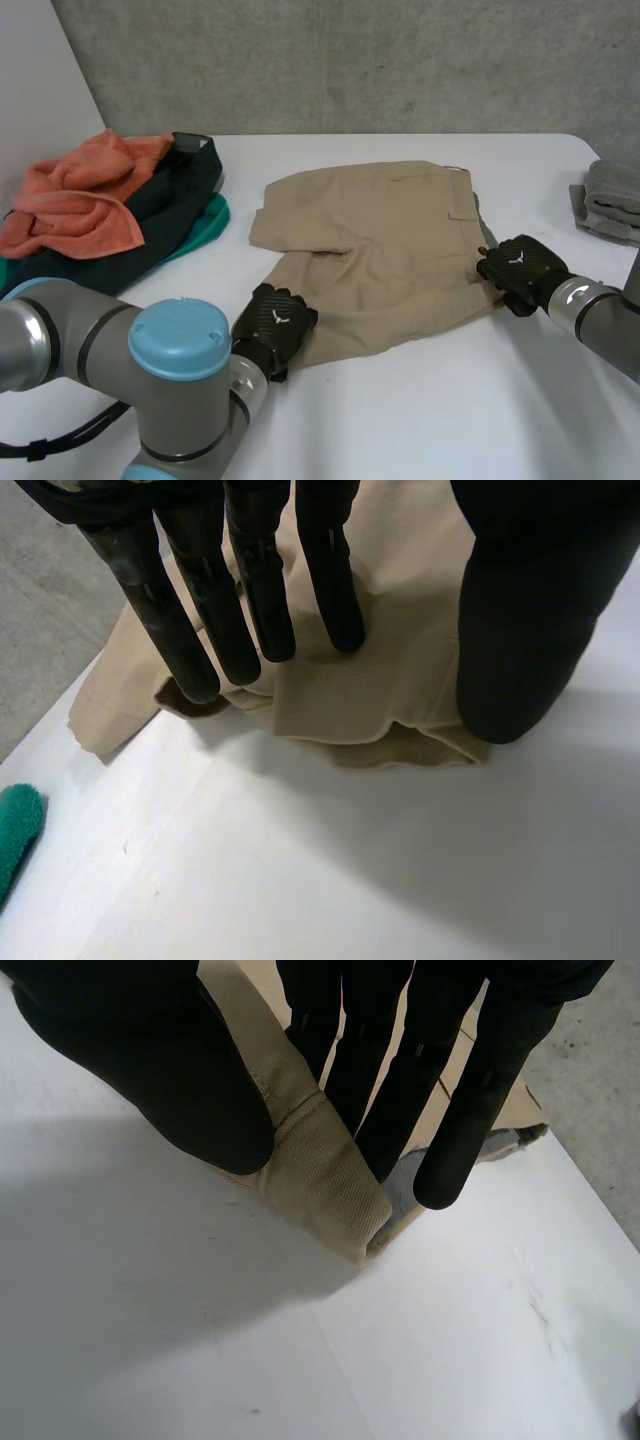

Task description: Fold the laundry.

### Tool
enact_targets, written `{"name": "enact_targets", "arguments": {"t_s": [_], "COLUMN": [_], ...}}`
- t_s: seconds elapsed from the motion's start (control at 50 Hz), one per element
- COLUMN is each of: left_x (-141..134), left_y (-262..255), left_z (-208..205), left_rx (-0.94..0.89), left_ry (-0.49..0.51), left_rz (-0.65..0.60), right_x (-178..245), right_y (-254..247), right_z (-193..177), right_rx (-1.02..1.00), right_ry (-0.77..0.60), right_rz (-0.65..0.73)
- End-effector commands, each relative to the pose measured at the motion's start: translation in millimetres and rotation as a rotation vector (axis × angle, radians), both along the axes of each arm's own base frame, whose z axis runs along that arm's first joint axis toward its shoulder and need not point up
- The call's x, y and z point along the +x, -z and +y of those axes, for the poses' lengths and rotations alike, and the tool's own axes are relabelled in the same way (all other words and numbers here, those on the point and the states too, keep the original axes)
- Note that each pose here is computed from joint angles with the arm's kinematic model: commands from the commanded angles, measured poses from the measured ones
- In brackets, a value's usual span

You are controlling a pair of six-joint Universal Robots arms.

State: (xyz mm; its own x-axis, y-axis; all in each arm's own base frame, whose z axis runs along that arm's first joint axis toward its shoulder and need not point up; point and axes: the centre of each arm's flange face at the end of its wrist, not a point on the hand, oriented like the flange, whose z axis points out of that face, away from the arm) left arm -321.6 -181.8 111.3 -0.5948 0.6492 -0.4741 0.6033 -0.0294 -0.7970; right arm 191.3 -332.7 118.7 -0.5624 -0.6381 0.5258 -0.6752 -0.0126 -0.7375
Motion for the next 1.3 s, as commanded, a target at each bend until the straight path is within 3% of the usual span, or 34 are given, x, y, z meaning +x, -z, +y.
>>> {"name": "enact_targets", "arguments": {"t_s": [0.02,0.42,0.5,0.66,0.74,0.82,0.96,1.08,1.14,1.3], "left_x": [-2.8,-5.3,8.6,60.6,78.2,74.9,34.0,-8.5,-26.9,-66.4], "left_y": [1.5,-7.2,-43.8,-77.1,-85.5,-94.0,-100.8,-107.1,-101.5,-66.3], "left_z": [-7.6,-20.1,-4.9,67.0,102.6,110.1,48.8,-47.9,-89.0,-150.0], "left_rx": [-0.015,-0.042,-0.040,0.234,0.393,0.417,0.122,-0.211,-0.294,-0.374], "left_ry": [-0.009,-0.035,-0.040,0.015,0.116,0.198,0.173,0.035,-0.005,-0.009], "left_rz": [0.007,0.022,0.019,-0.204,-0.281,-0.236,-0.041,0.134,0.183,0.206], "right_x": [-0.5,-4.3,-7.9,-19.1,-26.6,-25.8,-25.0,-16.6,-6.5,23.6], "right_y": [1.0,4.3,-20.2,-75.3,-88.5,-89.7,-82.6,-77.2,-80.2,-59.5], "right_z": [0.6,6.7,21.6,91.4,126.7,134.3,103.7,41.6,17.0,-43.5], "right_rx": [0.005,0.041,0.069,0.264,0.362,0.374,0.305,0.187,0.085,-0.171], "right_ry": [0.001,0.039,0.062,-0.003,-0.088,-0.118,-0.028,0.148,0.198,0.269], "right_rz": [-0.001,0.028,0.060,0.206,0.307,0.318,0.239,0.068,0.029,0.022]}}
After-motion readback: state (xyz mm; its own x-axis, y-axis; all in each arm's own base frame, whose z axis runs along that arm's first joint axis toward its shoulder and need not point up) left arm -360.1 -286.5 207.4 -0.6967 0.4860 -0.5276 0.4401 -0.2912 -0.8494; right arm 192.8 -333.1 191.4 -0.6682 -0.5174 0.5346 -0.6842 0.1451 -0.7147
